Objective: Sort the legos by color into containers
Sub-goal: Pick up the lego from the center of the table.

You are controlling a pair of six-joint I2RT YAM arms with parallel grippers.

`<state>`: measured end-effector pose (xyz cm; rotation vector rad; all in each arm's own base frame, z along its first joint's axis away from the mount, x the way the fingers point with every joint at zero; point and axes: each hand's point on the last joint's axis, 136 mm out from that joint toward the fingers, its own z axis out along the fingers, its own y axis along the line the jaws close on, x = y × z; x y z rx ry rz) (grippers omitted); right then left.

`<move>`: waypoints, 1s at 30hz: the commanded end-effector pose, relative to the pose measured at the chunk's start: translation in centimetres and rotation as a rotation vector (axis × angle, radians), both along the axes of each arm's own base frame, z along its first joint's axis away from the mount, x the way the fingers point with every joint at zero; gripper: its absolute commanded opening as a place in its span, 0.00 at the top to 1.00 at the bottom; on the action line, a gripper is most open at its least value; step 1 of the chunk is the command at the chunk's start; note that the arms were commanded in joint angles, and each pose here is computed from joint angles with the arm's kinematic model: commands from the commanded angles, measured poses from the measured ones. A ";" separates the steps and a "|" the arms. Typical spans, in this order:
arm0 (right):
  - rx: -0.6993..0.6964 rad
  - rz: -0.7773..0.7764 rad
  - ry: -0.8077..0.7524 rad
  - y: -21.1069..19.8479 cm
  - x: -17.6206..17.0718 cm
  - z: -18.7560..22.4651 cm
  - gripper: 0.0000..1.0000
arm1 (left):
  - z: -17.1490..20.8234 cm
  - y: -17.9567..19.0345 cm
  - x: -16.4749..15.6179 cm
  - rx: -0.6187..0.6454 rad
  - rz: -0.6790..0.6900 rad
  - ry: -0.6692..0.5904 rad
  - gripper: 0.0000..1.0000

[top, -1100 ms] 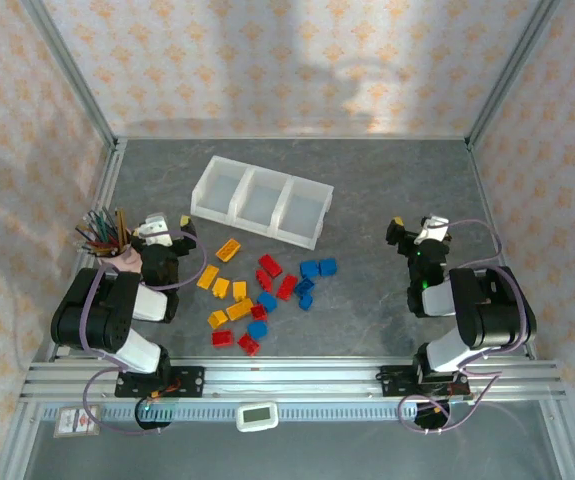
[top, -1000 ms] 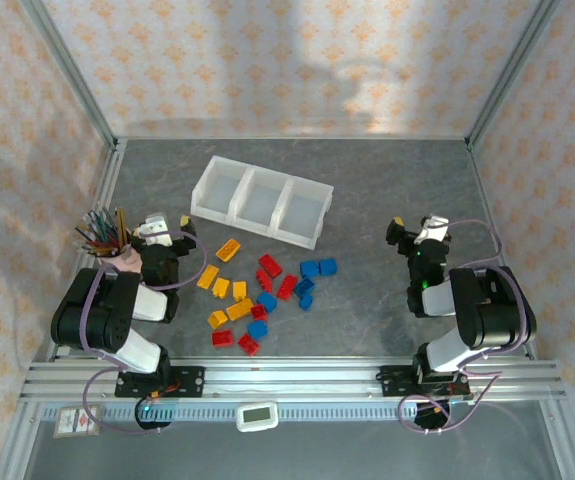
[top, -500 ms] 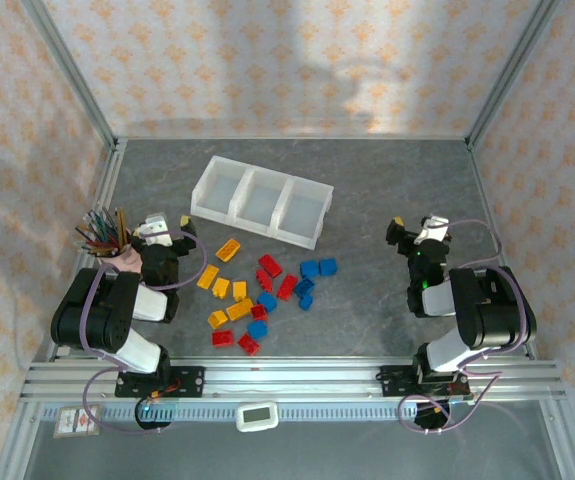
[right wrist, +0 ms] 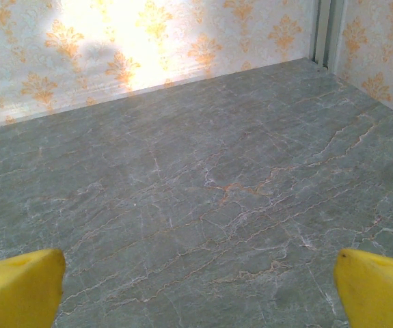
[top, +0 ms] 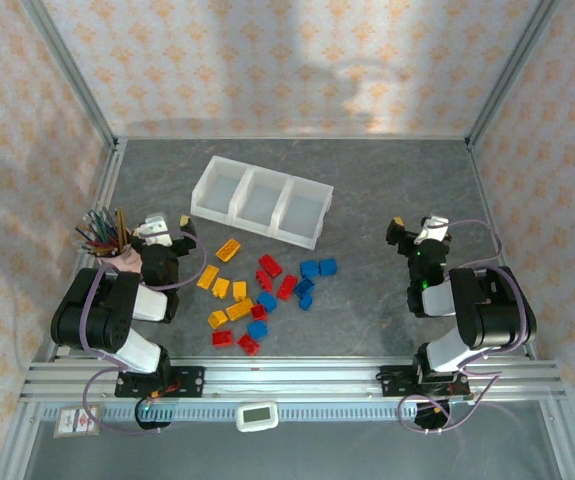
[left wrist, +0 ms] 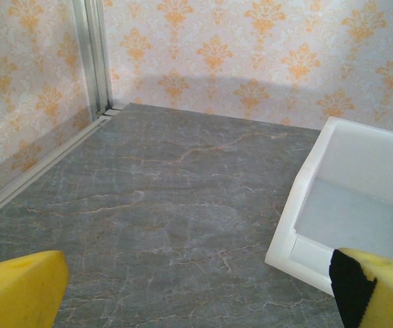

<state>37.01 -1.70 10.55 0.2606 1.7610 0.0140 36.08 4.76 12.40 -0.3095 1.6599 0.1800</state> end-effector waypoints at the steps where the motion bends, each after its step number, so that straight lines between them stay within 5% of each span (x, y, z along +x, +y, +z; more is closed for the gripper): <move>1: -0.012 0.009 -0.067 0.1 0.5 2.0 0.00 | 2.0 0.8 -0.7 -0.013 0.047 -0.086 0.01; 13: 0.060 -0.067 -0.033 -1.1 1.1 5.5 0.00 | 5.2 0.6 0.0 -0.096 0.042 -0.038 0.00; 21: 0.384 -0.228 -0.014 -2.3 -0.2 8.5 0.00 | 8.4 0.9 0.3 -0.373 0.090 -0.077 0.01; 24: 0.458 -0.180 0.025 -1.1 -0.7 8.0 0.00 | 7.9 1.6 -0.7 -0.485 0.156 -0.104 0.01; 30: 0.488 -0.063 0.103 1.3 -1.0 7.7 0.00 | 7.2 -0.4 -0.9 -0.577 0.066 -0.012 0.00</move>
